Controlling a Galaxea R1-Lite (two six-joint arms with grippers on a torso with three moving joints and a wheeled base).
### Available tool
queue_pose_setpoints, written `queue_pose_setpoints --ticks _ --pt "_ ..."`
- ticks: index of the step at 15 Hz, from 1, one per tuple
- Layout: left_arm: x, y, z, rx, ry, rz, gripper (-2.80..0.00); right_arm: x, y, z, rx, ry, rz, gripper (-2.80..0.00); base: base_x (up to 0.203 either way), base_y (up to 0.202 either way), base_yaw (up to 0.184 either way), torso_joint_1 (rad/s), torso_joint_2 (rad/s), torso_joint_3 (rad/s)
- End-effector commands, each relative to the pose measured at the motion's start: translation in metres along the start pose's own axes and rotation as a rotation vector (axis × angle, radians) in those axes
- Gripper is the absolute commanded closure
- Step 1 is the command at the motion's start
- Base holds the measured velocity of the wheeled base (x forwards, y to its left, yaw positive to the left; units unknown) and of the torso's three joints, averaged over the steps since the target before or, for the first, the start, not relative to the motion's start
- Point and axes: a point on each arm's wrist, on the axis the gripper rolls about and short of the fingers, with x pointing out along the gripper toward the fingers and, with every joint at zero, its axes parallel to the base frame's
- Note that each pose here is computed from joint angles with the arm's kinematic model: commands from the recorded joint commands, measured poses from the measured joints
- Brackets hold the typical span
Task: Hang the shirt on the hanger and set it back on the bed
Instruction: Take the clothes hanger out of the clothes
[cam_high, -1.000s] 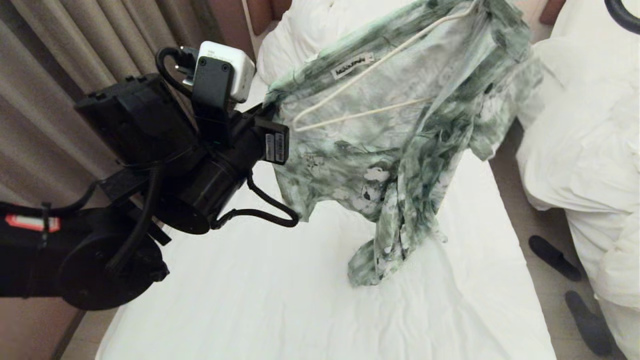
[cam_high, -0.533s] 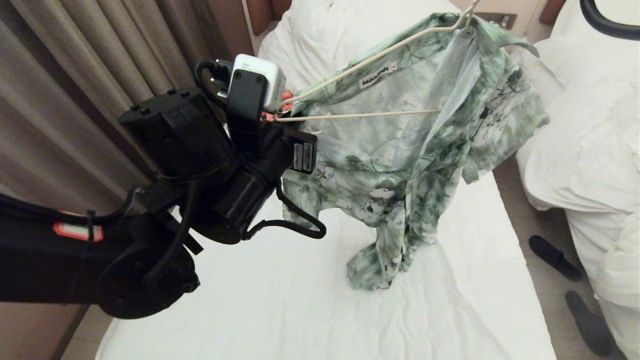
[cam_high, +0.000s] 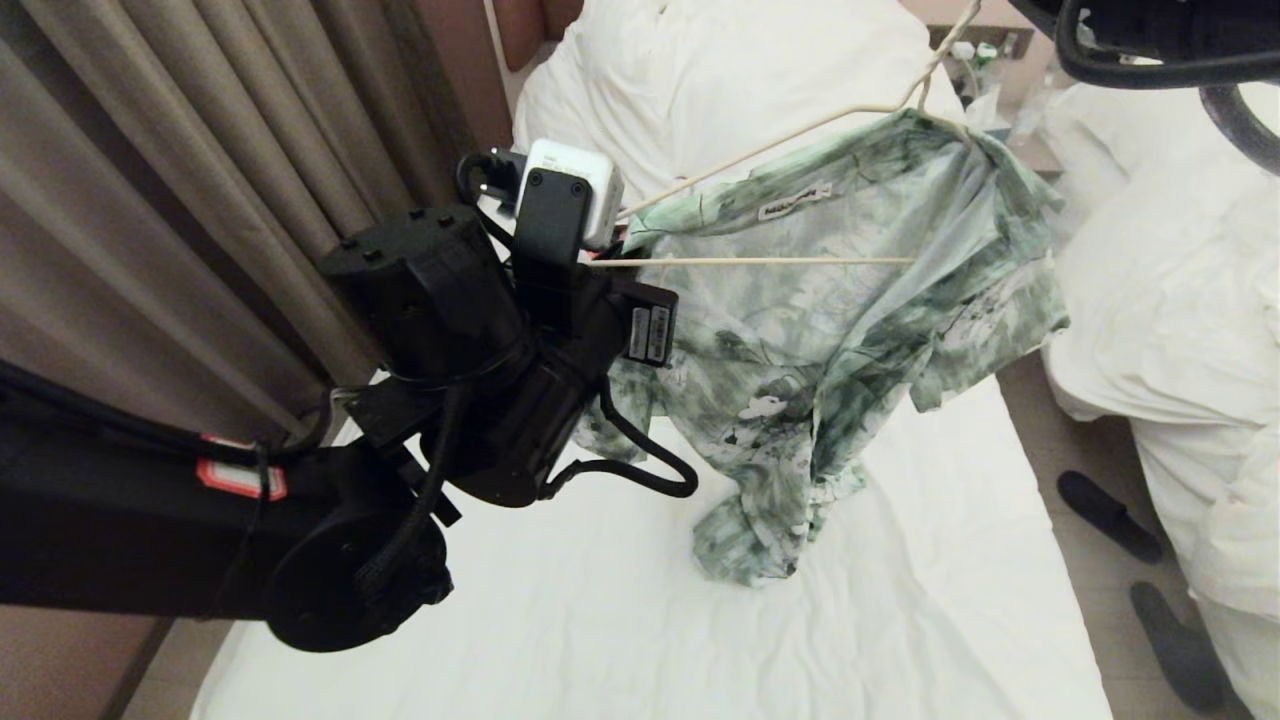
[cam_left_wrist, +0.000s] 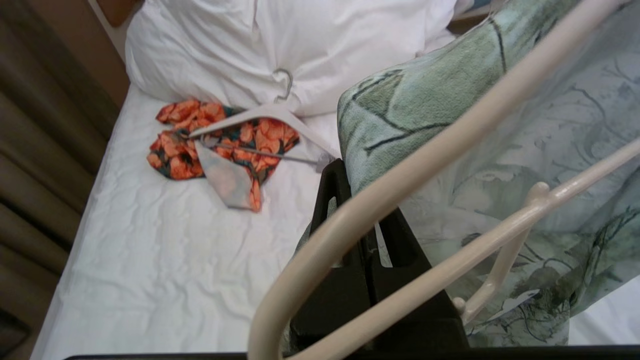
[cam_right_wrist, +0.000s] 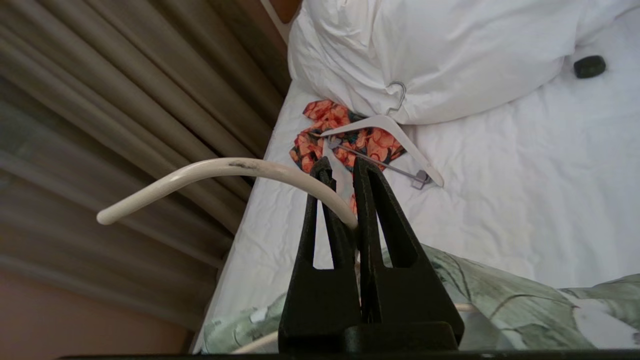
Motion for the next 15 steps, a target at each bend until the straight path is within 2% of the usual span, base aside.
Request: queue_pose_setpoints --ticks 1,4,7,11,15 --pt "0.007 -0.006 -0.014 0.013 0.03 0.004 0.0 0.014 -0.003 -0.015 0.0 0.026 -0.015 0.0 0.0 0.0 0.0 0.0 0.0 0.0" --pt "0.023 0.014 -0.032 0.002 0.066 0.078 0.0 0.023 -0.01 -0.015 0.01 -0.021 -0.031 0.0 0.0 0.0 0.0 0.0 0.0 0.0" --pt "0.019 0.029 -0.008 -0.021 0.009 0.108 0.0 0.031 -0.025 -0.019 -0.017 -0.017 -0.082 0.0 0.0 0.0 0.0 0.0 0.0 0.0" --pt "0.018 0.034 0.005 -0.018 -0.018 0.118 0.0 0.032 -0.026 -0.021 -0.05 -0.012 -0.089 0.0 0.0 0.0 0.0 0.0 0.0 0.0" --pt "0.011 0.032 -0.003 -0.01 0.01 0.105 0.0 0.035 -0.026 -0.023 -0.07 -0.01 -0.093 0.0 0.0 0.0 0.0 0.0 0.0 0.0"
